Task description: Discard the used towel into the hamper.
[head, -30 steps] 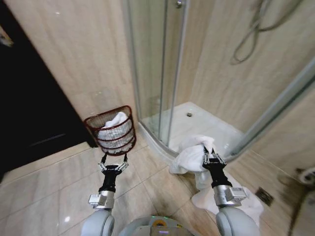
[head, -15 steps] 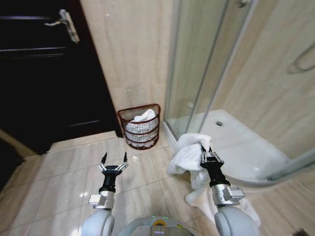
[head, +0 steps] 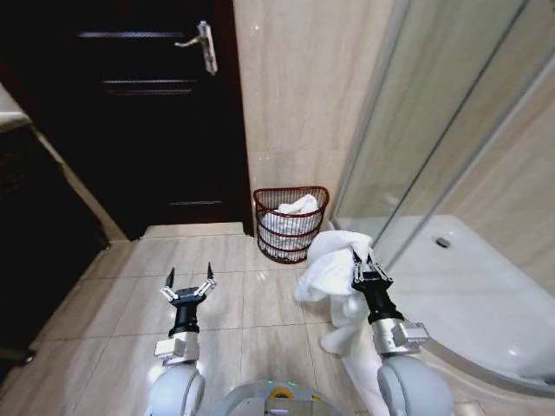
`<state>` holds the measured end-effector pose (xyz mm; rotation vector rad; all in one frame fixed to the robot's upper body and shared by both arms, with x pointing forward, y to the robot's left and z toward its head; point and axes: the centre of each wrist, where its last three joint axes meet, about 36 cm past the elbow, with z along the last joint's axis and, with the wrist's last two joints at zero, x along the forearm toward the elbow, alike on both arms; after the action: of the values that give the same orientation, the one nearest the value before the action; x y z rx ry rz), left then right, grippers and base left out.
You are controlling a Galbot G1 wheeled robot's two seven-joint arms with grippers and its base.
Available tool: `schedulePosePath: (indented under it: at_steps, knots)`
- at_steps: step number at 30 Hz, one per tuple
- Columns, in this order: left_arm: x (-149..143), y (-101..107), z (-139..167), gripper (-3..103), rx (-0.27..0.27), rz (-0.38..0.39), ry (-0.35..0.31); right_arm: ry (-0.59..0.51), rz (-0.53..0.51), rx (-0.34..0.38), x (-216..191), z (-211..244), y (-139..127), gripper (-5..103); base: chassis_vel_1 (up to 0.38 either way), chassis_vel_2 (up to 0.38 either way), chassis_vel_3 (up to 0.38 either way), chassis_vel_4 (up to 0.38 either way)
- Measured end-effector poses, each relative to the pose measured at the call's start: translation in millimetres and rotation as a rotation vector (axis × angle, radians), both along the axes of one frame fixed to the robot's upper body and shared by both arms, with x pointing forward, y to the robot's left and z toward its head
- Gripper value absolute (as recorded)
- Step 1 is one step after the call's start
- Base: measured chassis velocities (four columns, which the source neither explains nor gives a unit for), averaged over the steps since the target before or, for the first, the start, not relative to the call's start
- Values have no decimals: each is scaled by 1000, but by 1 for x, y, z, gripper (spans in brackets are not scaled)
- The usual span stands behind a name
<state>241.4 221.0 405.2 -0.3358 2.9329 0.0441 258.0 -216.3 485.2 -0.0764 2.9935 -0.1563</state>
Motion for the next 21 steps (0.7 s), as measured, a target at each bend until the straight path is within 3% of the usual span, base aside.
schedulePosePath:
  at_steps: [21]
  knots:
    - [-20,-7,36,100,47,-26,-8,-73,30,36,13,29,-6,12,0,0,0,0]
